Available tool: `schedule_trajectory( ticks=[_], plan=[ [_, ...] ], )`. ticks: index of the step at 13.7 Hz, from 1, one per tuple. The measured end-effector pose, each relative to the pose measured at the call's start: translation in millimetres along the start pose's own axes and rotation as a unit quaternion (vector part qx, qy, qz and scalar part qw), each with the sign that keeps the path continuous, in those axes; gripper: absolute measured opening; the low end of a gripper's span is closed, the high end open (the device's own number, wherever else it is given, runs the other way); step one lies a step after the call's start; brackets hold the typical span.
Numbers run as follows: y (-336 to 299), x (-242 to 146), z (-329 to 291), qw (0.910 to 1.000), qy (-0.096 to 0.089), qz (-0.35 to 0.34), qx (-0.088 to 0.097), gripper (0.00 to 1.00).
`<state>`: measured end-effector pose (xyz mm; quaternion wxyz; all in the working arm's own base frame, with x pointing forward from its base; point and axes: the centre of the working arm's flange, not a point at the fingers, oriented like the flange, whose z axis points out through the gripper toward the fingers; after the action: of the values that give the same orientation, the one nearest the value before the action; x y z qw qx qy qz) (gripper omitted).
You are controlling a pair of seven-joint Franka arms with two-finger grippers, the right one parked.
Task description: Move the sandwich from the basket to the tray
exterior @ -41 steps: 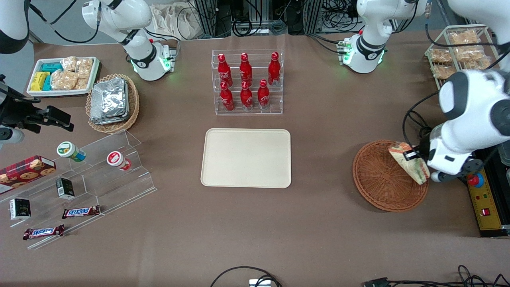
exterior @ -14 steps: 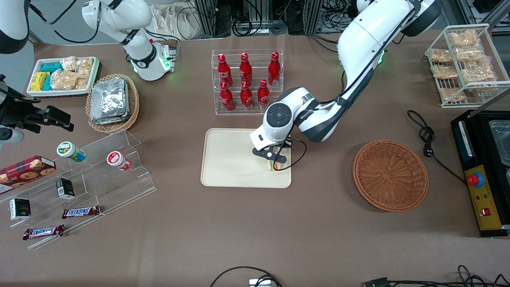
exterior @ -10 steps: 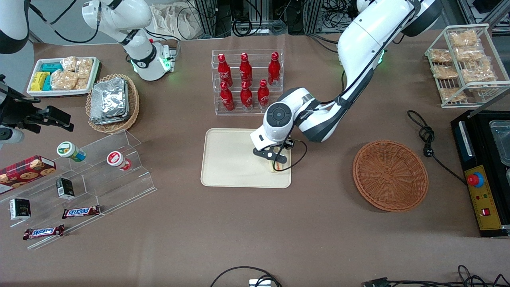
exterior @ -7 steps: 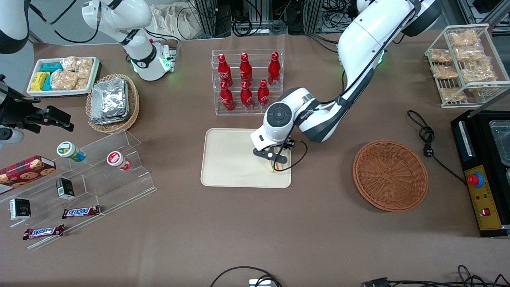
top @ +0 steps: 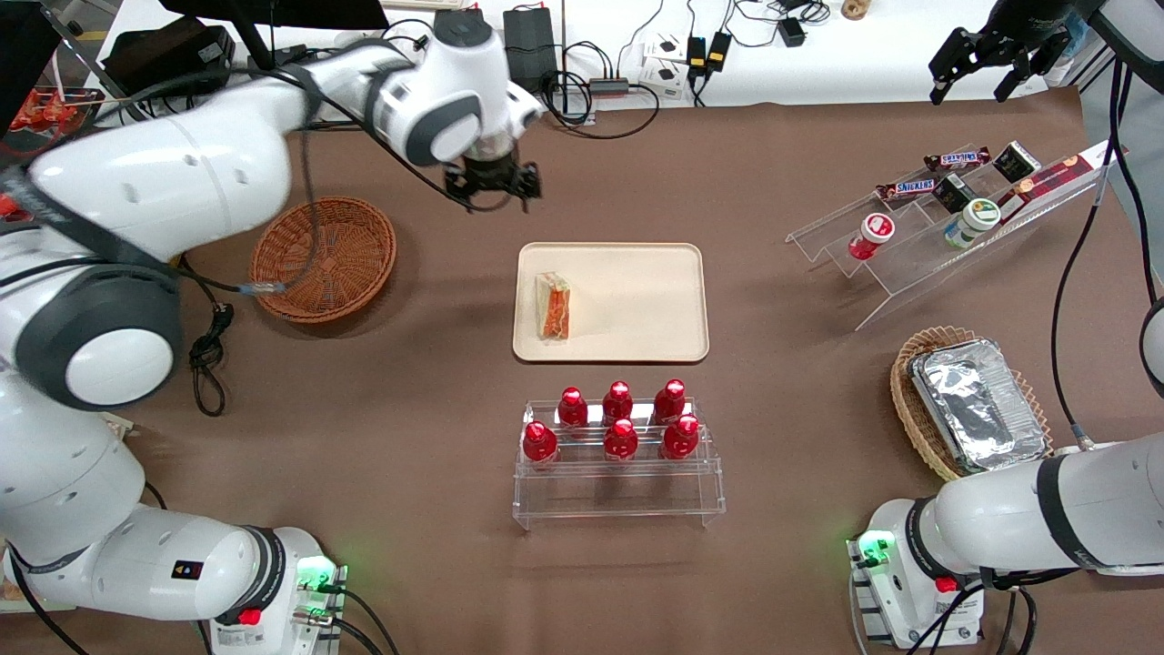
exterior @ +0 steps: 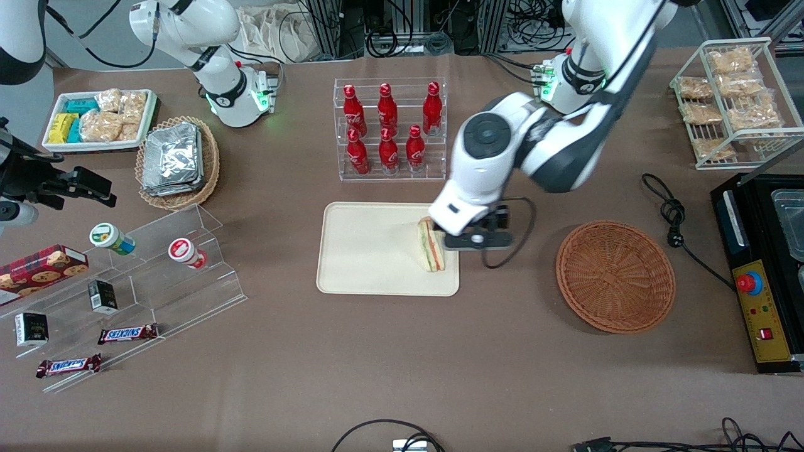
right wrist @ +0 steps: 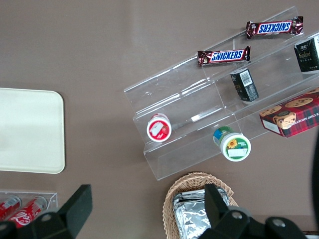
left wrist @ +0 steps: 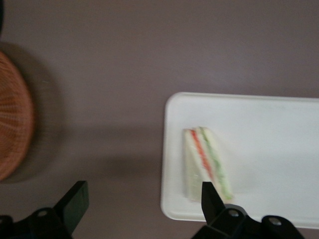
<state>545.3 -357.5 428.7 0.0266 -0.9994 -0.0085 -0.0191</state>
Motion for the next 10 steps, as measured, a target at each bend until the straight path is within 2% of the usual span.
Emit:
schedule_trajectory(
  ticks=[2, 3, 7, 10],
  plan=[
    [-53.8, 15.3, -21.4, 0.9997, -0.015, 0.007, 0.018, 1.0],
    [-80.3, 22.6, -30.1, 0.9995, -0.021, 0.013, 0.019, 1.0],
    [-191.2, 40.3, -76.7, 0.9983, -0.031, 0.049, -0.003, 1.0],
    [-244.1, 37.0, -104.1, 0.9975, -0.025, 0.066, -0.004, 1.0]
  ],
)
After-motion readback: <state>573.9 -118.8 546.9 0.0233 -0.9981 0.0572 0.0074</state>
